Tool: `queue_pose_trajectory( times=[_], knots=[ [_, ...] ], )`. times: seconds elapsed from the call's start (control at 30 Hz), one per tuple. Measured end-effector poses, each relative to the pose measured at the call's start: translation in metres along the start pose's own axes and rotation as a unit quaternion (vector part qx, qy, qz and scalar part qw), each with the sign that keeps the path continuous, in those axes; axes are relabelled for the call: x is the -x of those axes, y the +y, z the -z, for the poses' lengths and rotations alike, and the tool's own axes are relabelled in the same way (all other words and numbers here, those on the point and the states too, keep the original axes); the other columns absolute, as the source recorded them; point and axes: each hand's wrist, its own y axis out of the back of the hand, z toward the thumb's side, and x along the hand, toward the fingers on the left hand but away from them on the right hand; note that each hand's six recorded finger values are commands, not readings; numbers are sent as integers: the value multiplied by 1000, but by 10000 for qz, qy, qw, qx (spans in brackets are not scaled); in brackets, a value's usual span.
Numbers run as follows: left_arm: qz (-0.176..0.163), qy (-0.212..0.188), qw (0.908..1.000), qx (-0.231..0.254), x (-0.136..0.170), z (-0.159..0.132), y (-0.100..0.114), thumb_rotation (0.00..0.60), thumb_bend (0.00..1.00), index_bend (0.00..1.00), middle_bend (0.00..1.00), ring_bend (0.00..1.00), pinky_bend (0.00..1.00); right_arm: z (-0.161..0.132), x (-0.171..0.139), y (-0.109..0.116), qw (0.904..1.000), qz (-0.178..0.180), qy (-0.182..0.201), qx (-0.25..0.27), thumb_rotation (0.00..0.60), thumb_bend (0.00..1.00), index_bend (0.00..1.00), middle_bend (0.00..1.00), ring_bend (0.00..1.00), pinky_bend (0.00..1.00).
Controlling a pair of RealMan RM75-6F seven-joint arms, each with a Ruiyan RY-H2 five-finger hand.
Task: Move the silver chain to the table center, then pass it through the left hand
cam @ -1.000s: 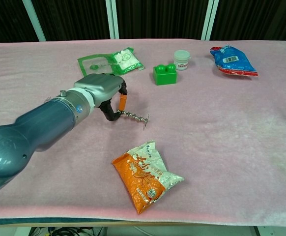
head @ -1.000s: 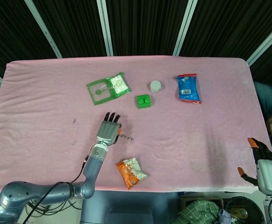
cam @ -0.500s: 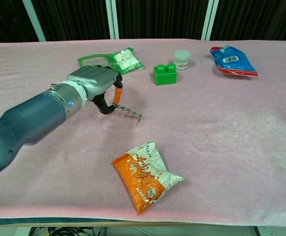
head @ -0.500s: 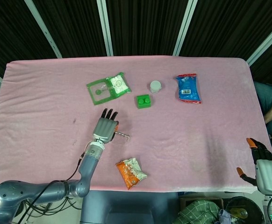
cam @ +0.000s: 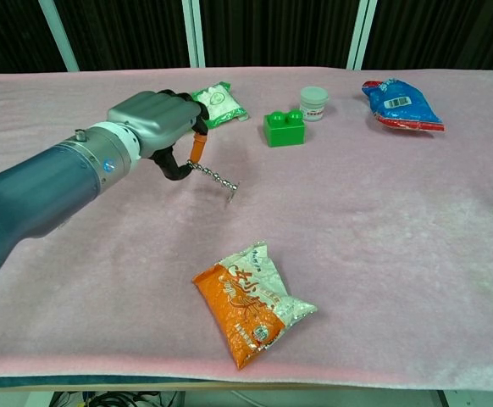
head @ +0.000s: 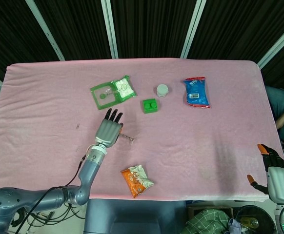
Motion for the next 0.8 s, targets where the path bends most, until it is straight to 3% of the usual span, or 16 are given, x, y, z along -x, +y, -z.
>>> queue_pose_trajectory(
  times=[0.23,0.57,0.8],
  knots=[
    [-214,-55,9963,-826,5,23,16,600,413,605,127,0,0,-1,0,-1,10000,-11,11,-5,600,151,50,73,93,206],
    [-231,-89,9880,-1523,25,67,23,600,417,607,133,0,0,-1,0,-2,10000,-16,8,-18,600,150,49,73,93,206],
    [-211,-26,9847,-1731,49,104,21,600,416,607,134,0,0,-1,0,0,10000,13,-2,-20,600,151,50,72,93,206]
  ],
)
